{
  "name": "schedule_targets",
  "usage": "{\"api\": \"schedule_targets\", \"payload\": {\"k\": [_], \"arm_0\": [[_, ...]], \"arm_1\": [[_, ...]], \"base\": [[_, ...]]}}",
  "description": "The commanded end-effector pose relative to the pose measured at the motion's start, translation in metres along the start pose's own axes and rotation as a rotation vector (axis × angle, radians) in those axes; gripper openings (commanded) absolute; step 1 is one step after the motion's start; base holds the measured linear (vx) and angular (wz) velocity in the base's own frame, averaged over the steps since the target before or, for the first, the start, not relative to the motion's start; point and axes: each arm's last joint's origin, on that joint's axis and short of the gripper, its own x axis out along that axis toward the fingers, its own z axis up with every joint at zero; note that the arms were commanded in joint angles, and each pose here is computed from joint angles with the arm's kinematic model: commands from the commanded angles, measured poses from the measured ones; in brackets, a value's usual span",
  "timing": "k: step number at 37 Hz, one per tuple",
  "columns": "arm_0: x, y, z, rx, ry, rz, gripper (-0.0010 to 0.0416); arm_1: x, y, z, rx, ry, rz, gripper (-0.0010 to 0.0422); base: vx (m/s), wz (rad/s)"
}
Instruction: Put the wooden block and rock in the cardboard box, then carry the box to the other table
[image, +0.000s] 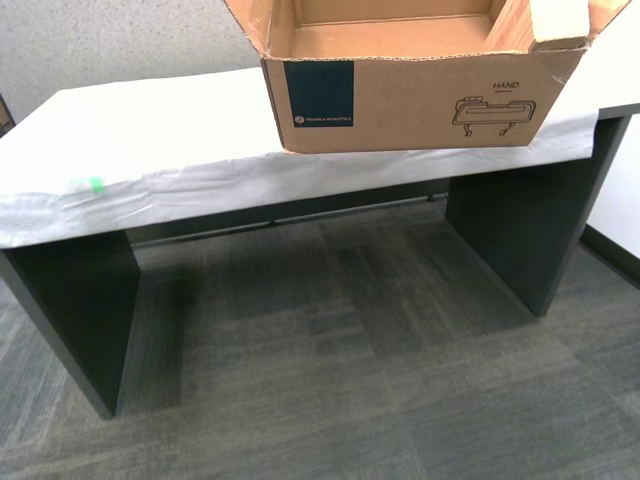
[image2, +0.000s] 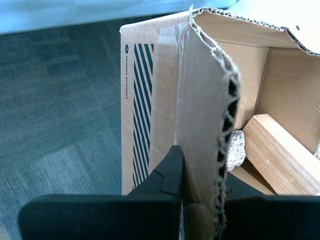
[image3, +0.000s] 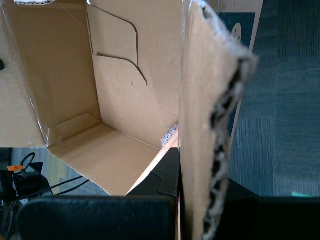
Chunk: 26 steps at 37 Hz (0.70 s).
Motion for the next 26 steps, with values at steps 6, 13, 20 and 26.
{"api": "schedule_targets", "payload": {"k": [6,13,20,26], "arm_0": [[-0.0005,0.0007,0.0002,-0.003,-0.004,0.008,0.0],[-0.0006,0.0007,-0.0003,0.005,0.0,0.007,0.0],[-0.0006,0.0007,-0.0002,0.008,0.0,0.008,0.0],[-0.0005,0.0006,-0.0002,0.01,0.0,0.007,0.0]], "arm_1": [[-0.0007,0.0006,0.0007,-0.015,-0.015,0.02,-0.0001],[-0.0007,0.0007,0.0007,0.007,-0.019,0.027,0.0],[-0.0007,0.0007,0.0006,0.035,-0.018,0.028,0.0],[-0.0006,0.0016,-0.001,0.05,-0.001,0.037,0.0]], "base": [[0.218,0.102],[0.22,0.121],[0.222,0.115],[0.22,0.096]]}}
